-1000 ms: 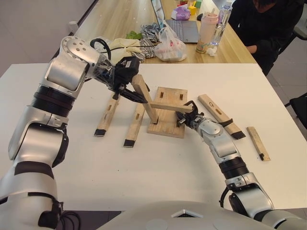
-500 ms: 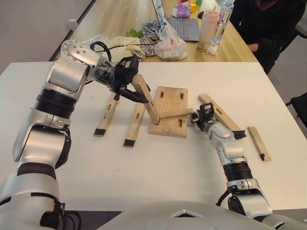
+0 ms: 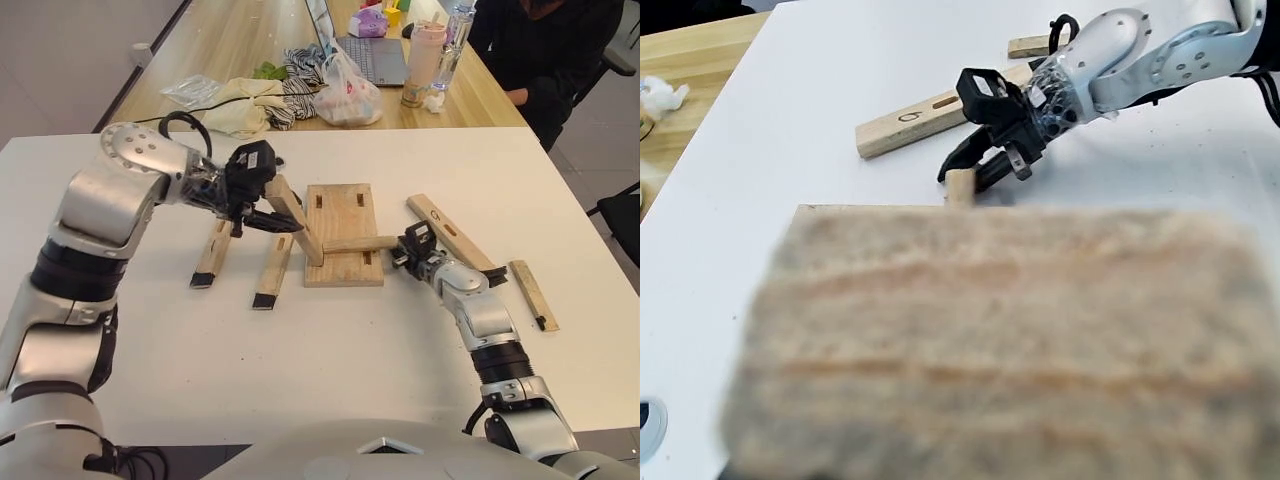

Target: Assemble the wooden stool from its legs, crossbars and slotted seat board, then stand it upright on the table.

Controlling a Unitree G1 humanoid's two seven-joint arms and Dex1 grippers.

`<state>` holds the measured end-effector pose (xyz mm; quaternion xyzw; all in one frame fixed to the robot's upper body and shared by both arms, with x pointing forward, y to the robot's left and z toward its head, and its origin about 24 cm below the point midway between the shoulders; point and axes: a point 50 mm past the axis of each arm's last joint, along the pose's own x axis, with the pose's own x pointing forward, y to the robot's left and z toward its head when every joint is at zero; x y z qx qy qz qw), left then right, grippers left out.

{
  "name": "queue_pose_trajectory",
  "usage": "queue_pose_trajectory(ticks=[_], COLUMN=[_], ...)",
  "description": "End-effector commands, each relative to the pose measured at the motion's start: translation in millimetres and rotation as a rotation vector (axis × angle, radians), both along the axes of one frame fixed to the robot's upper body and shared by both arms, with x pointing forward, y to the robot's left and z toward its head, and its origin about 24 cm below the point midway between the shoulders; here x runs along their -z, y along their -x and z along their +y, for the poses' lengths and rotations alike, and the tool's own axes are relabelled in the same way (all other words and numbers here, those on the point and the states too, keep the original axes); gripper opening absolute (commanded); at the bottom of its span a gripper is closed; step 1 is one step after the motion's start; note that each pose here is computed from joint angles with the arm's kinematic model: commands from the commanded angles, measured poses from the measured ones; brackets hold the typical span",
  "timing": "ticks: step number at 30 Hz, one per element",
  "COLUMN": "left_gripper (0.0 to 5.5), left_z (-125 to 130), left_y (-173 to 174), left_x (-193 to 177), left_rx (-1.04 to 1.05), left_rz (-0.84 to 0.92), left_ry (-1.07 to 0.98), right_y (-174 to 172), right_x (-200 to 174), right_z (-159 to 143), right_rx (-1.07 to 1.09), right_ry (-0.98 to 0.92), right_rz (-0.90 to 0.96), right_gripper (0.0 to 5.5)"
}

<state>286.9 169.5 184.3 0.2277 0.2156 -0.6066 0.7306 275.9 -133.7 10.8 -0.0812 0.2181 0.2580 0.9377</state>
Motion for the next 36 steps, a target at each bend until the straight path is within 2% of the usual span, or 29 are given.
queue_pose_trajectory(ticks=[1, 5, 6, 15, 21, 23, 26, 29, 36], left_gripper=[2.01, 2.01, 2.38, 3.74, 3.74, 3.74, 3.77, 3.77, 3.77], left_z=[20, 23, 23, 17, 38, 49, 58, 56, 43], left_y=[24, 21, 17, -8, -13, -13, -10, -6, -1], left_x=[51, 41, 40, 22, 21, 20, 21, 27, 34], left_rx=[-0.096, -0.088, -0.097, -0.117, -0.188, -0.237, -0.297, -0.307, -0.372], left_rz=[0.264, 0.209, 0.193, 0.084, 0.012, -0.007, -0.017, -0.01, 0.0], left_ry=[-0.055, -0.032, -0.017, 0.08, 0.022, 0.029, 0.062, 0.085, 0.229], right_y=[14, 8, 5, -6, -6, -11, -15, -16, -17], right_x=[6, -1, -1, -6, -11, -23, -37, -43, -42], right_z=[15, 6, 3, -2, -12, -25, -37, -38, -22], right_rx=[-0.146, -0.134, -0.119, -0.074, -0.097, -0.125, -0.196, -0.267, -0.362], right_ry=[-0.028, -0.025, -0.016, -0.013, 0.056, 0.162, 0.334, 0.477, 0.703], right_rz=[0.091, 0.079, 0.078, 0.023, -0.014, -0.09, -0.19, -0.281, -0.514], right_gripper=[1.32, 1.32, 1.32, 1.32, 1.32, 1.32, 1.71, 2.21, 2.21])
